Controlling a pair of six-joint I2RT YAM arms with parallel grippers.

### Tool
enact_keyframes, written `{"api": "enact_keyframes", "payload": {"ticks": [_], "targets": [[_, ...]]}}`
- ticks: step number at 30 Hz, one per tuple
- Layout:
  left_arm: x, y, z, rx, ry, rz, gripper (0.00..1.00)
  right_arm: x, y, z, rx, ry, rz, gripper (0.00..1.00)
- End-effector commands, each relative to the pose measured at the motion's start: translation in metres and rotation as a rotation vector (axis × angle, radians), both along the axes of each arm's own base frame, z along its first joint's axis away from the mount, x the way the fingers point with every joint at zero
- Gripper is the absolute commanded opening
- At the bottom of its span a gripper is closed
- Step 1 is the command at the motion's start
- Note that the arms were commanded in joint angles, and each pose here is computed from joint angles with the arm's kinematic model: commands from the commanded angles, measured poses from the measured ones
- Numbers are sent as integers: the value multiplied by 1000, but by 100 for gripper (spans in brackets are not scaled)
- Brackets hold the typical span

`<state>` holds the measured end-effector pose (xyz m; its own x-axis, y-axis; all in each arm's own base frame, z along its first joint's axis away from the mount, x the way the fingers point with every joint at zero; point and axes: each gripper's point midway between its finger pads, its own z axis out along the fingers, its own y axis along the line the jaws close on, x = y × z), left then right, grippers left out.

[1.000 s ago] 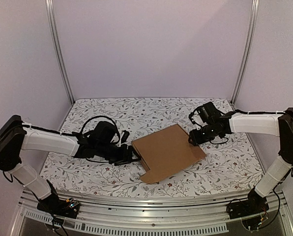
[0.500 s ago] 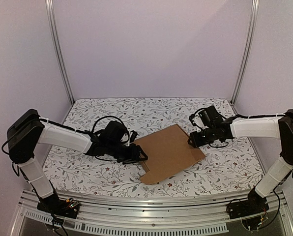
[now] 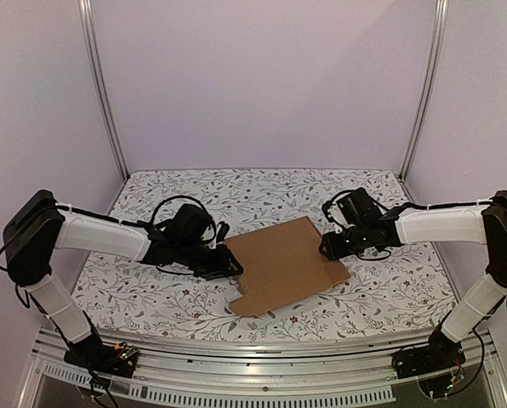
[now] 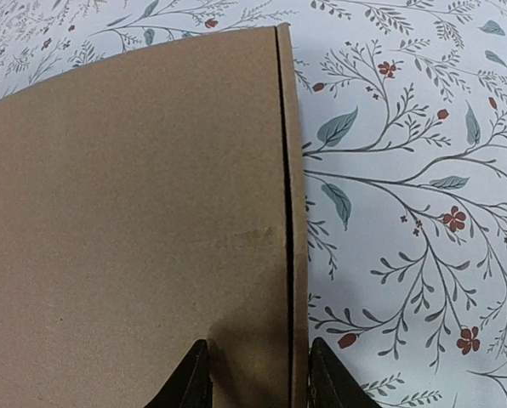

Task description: Fold the paper box

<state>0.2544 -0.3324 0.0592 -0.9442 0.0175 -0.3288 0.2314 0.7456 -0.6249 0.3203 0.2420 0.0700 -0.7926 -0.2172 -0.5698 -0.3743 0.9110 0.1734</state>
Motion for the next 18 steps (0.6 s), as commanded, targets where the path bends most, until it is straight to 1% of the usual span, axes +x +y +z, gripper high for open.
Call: {"api": "enact_keyframes", "payload": {"ticks": [1, 6, 12, 13, 15, 18], "targets": [[8, 28, 1, 57, -29, 11, 29, -55, 19, -29, 7, 175, 107, 37], [15, 45, 8, 71, -43, 29, 32, -72, 42, -18, 52, 172, 138, 37], [20, 63, 6, 73, -37, 56, 33, -86, 67, -8, 101, 159, 150, 40], [21, 65, 4, 74, -35, 59, 33, -86, 69, -7, 108, 158, 147, 41], [20, 68, 2, 78, -28, 60, 33, -88, 72, -6, 129, 160, 146, 46], [19, 72, 2, 90, -36, 62, 33, -85, 67, -9, 113, 148, 124, 51]]}}
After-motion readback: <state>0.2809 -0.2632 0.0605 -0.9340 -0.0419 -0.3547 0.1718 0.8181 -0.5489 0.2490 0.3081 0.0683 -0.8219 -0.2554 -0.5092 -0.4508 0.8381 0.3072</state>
